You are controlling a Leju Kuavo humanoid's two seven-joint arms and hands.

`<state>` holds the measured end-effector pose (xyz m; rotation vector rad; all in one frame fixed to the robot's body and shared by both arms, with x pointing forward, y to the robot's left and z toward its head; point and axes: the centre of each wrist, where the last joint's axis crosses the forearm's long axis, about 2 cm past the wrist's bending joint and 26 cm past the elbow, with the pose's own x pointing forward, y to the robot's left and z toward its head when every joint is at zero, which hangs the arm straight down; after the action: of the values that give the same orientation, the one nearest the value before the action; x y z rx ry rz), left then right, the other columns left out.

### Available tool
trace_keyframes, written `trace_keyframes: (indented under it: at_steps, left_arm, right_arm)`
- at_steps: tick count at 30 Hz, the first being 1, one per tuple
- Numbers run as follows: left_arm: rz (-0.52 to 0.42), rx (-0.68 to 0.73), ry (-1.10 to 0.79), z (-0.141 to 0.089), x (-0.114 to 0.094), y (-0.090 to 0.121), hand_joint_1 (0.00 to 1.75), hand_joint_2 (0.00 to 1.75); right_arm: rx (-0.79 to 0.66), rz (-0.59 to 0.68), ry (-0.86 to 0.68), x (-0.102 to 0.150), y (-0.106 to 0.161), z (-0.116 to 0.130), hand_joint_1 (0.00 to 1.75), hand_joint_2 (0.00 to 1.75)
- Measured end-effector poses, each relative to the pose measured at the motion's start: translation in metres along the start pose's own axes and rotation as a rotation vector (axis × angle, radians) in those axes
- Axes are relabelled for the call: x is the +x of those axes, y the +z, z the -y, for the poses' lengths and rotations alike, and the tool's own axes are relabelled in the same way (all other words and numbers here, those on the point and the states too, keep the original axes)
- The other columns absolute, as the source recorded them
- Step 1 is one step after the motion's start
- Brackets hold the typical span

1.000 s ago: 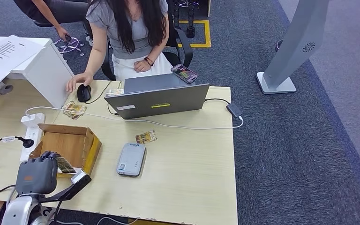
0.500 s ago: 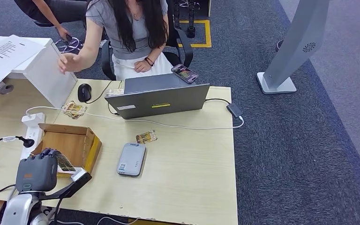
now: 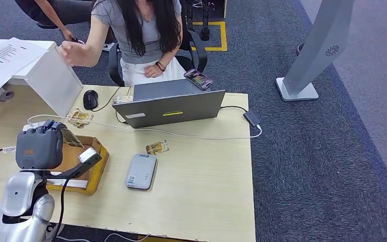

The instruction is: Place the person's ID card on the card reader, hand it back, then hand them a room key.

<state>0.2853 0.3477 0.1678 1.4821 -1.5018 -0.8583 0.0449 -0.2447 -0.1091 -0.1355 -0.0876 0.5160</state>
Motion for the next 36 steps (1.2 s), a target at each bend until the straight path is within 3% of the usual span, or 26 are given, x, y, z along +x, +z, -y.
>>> trace_keyframes:
  at_steps: [9, 14, 17, 21, 29, 33, 36]
  left_arm:
    - [0.015, 0.073, -0.014, -0.015, 0.002, -0.034, 1.75, 1.75]
    - [-0.059, 0.151, -0.177, -0.043, -0.004, -0.135, 1.75, 1.75]
    - [-0.086, 0.141, -0.214, -0.048, -0.007, -0.162, 1.75, 1.75]
    - [-0.105, 0.121, -0.230, -0.047, -0.010, -0.176, 1.75, 1.75]
    - [-0.116, 0.081, -0.237, -0.040, -0.013, -0.180, 1.70, 1.75]
    - [-0.119, 0.070, -0.237, -0.034, -0.017, -0.177, 0.00, 1.75]
    - [-0.120, 0.078, -0.240, -0.029, -0.022, -0.170, 0.00, 1.75]
  right_arm:
    - [0.000, 0.009, 0.012, 0.002, 0.000, 0.001, 0.00, 0.00]
    - [-0.006, 0.023, 0.051, 0.005, 0.000, 0.003, 0.00, 0.00]
    - [-0.002, 0.020, 0.058, 0.006, 0.000, 0.003, 0.00, 0.00]
    - [0.003, 0.018, 0.062, 0.006, 0.000, 0.002, 0.00, 0.00]
    - [0.005, 0.015, 0.062, 0.006, 0.000, 0.002, 0.00, 0.00]
    - [0.007, 0.014, 0.063, 0.006, 0.000, 0.002, 0.00, 0.00]
    - [0.008, 0.014, 0.063, 0.006, 0.000, 0.001, 0.00, 0.00]
